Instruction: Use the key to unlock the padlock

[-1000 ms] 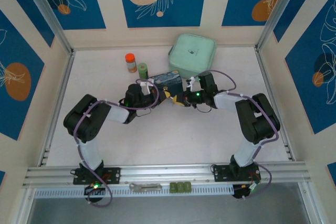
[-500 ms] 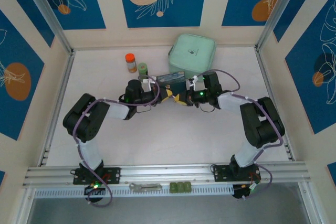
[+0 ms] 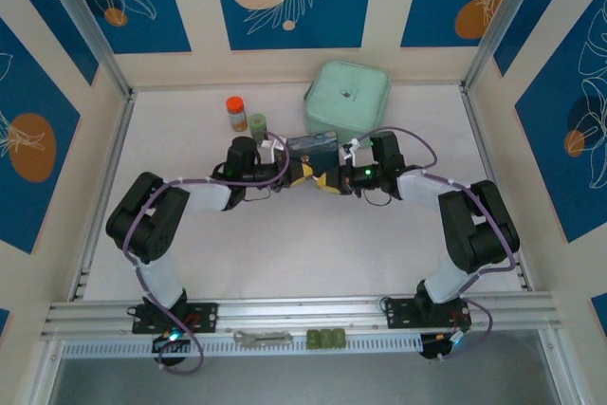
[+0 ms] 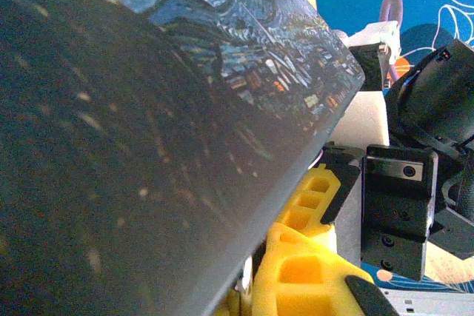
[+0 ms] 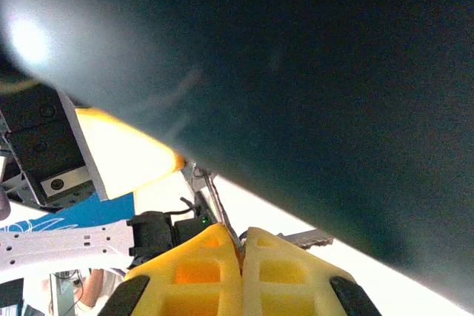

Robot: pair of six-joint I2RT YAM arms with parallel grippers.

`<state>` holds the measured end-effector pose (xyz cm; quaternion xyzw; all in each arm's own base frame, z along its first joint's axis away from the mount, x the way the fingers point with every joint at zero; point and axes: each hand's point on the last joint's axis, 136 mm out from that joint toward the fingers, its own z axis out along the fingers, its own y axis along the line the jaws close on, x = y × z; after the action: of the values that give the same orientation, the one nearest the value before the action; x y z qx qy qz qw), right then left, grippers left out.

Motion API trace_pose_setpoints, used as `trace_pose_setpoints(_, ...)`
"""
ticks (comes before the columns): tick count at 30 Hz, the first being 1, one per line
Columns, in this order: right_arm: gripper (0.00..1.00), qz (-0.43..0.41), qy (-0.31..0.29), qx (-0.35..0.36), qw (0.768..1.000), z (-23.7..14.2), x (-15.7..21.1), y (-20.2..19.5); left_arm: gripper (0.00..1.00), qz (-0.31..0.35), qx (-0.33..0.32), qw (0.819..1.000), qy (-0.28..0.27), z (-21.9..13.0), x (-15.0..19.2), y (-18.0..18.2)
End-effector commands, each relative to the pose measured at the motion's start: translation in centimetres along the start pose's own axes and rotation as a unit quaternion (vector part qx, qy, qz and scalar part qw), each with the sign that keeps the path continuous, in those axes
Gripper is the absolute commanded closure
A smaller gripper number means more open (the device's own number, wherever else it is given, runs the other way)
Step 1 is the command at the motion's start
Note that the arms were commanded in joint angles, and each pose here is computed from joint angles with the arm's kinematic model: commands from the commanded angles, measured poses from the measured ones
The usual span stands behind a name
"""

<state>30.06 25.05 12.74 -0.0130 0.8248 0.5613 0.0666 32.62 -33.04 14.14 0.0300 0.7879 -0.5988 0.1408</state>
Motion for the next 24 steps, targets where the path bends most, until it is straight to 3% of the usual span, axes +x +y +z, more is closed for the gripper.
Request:
trace_pose_setpoints(1,1.00,-0.052,-0.002,-0.047,0.998,-0.5,-0.5,2.0,1.00,0.038,0.027,0.998,0.053,0.2,2.1,-1.8)
trace_pose_setpoints(5,1.00,-0.049,0.000,-0.035,0.998,1.1,-1.2,3.0,1.00,0.037,0.030,0.997,0.067,0.9,2.7,-1.7)
trace_pose_setpoints(7,1.00,-0.006,-0.009,-0.008,1.000,2.0,-1.8,2.5,1.00,0.038,0.021,0.997,0.067,1.0,3.2,-1.2)
trace_pose_setpoints(15,1.00,0.035,-0.064,0.000,0.997,2.3,-2.7,2.2,1.00,0.021,0.016,0.999,0.023,1.0,3.0,0.1)
trace_pose_setpoints(20,0.86,0.036,-0.068,-0.020,0.997,2.4,-2.7,2.9,1.00,0.009,0.026,1.000,0.011,1.3,2.6,0.2)
trace_pose_setpoints(24,0.80,0.037,-0.070,-0.019,0.997,2.2,-2.6,3.0,1.00,0.008,0.027,1.000,0.010,1.4,2.6,0.1)
